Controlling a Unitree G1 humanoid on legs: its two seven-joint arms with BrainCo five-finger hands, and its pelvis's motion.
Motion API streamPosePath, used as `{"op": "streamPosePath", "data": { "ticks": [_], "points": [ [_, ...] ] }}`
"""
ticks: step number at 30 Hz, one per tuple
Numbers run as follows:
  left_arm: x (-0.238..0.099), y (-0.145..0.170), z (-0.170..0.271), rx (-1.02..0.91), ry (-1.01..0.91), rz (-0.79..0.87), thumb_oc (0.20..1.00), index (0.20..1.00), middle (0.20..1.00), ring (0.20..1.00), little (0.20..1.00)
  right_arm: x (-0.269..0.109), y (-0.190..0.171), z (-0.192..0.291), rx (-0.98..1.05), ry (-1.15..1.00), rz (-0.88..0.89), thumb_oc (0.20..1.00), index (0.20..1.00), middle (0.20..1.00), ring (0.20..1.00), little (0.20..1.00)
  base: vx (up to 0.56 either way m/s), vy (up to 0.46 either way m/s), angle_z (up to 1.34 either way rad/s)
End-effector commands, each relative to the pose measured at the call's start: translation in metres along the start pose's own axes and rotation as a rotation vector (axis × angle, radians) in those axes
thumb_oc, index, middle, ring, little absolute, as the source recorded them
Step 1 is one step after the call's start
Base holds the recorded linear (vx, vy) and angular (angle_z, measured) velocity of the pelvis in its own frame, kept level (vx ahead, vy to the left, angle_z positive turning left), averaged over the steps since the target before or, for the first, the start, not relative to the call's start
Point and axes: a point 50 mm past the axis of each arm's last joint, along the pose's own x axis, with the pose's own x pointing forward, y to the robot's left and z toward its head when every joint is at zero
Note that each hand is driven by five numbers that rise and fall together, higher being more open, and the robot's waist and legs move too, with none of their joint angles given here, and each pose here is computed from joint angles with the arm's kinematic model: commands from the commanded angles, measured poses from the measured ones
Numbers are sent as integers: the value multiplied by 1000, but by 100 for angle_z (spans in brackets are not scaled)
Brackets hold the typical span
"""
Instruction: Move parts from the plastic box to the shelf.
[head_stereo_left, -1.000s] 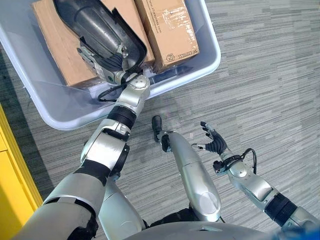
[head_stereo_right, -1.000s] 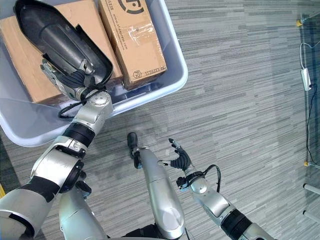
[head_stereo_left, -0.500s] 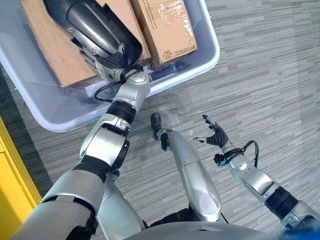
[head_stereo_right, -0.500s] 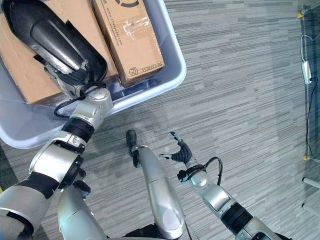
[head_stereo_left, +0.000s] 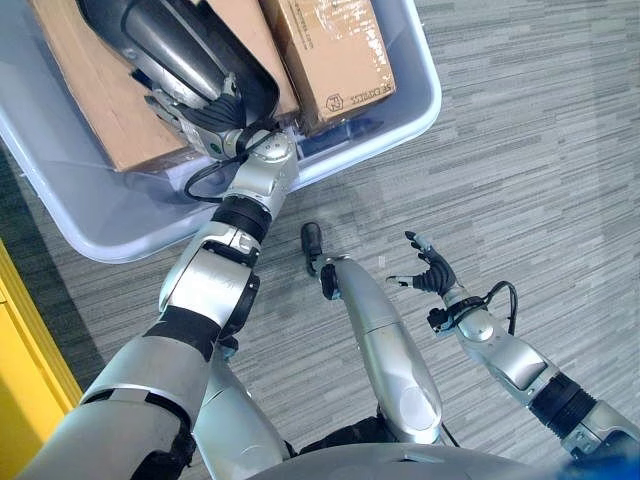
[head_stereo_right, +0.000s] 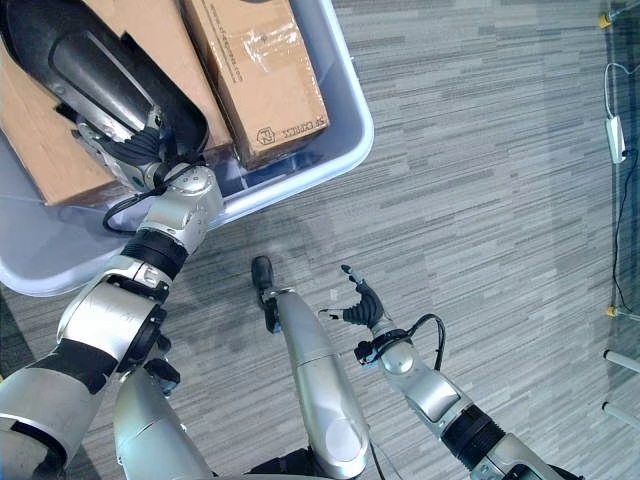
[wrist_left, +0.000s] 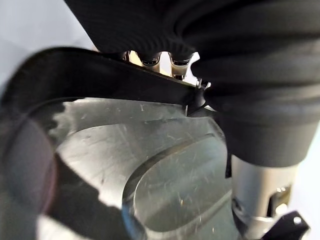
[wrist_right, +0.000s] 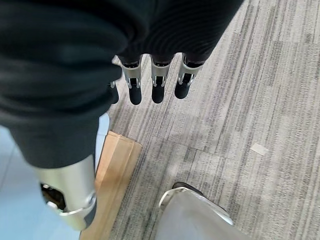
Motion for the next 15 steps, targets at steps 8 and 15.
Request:
{"op": "streamPosePath", "data": {
  "ticks": [8, 15],
  "points": [
    [8, 7, 20, -7, -276, 34, 1000, 1000, 1000, 1000, 1000, 2, 0, 11, 25, -86, -11, 1000, 1000, 1000, 1000, 1000, 1, 31, 3],
    [15, 6, 37, 99, -529, 14, 1000, 1000, 1000, 1000, 1000, 0, 2, 5, 30, -94, -4, 1000, 1000, 1000, 1000, 1000, 8, 51, 4]
  ]
}}
